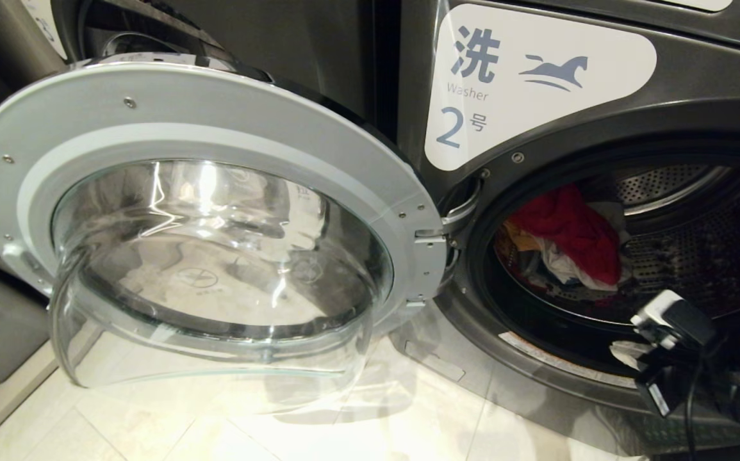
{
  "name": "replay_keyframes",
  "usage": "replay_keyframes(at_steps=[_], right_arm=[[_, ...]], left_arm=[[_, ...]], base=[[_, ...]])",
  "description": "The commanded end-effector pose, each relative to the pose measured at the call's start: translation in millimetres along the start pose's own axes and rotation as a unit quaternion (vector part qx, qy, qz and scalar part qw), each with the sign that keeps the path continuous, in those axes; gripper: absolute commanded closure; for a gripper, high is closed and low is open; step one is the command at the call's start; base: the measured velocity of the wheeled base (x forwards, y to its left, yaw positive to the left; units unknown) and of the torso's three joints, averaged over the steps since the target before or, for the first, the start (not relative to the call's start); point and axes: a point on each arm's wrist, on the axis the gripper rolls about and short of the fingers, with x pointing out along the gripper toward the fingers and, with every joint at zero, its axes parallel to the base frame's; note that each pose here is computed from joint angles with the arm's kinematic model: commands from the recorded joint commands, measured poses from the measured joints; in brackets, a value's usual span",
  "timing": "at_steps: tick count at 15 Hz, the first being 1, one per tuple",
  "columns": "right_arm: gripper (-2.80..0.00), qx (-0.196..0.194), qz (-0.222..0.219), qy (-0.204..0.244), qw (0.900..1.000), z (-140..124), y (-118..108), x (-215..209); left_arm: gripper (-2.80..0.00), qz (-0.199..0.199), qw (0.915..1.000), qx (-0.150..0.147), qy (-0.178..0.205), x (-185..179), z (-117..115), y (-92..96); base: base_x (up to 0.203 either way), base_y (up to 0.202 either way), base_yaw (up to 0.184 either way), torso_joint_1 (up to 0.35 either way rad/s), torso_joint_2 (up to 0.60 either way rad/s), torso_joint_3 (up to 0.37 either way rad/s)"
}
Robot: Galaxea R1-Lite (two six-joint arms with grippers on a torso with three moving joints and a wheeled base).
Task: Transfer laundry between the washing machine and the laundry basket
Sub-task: Pick a cloth and place it into the basket
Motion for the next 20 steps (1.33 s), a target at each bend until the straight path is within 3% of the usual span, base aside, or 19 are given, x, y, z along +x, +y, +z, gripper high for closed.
replay_keyframes(at_steps=[1,4,9,11,13,16,20], right_arm=[[0.0,0.01,0.008,0.014,1.0,-19.0,1.0,61.4],[0.0,0.059,-0.038,-0.032,0.997,-16.2,-5.7,88.9],[0.0,0.081,-0.063,-0.048,0.994,-25.1,5.0,101.7],[0.0,0.125,-0.065,-0.077,0.987,-22.0,26.3,116.7],[0.0,0.17,-0.081,-0.065,0.98,-25.8,40.1,127.2],[0.0,0.194,-0.113,-0.095,0.97,-13.4,28.6,132.8],[0.0,0.267,-0.155,-0.118,0.944,-5.8,14.1,128.4]], left_arm=[[0.0,0.0,1.0,0.001,0.0,0.1,-0.4,-0.1],[0.0,0.0,1.0,0.001,0.0,0.1,-0.4,-0.1],[0.0,0.0,1.0,0.001,0.0,0.1,-0.3,-0.1],[0.0,0.0,1.0,0.001,0.0,0.1,-0.3,-0.1],[0.0,0.0,1.0,0.001,0.0,0.1,-0.4,-0.1],[0.0,0.0,1.0,0.001,0.0,0.1,-0.4,-0.1],[0.0,0.0,1.0,0.001,0.0,0.1,-0.2,-0.1]], base=[[0.0,0.0,0.0,0.0,0.0,0.0],[0.0,0.0,0.0,0.0,0.0,0.0],[0.0,0.0,0.0,0.0,0.0,0.0],[0.0,0.0,0.0,0.0,0.0,0.0],[0.0,0.0,0.0,0.0,0.0,0.0],[0.0,0.0,0.0,0.0,0.0,0.0],[0.0,0.0,0.0,0.0,0.0,0.0]])
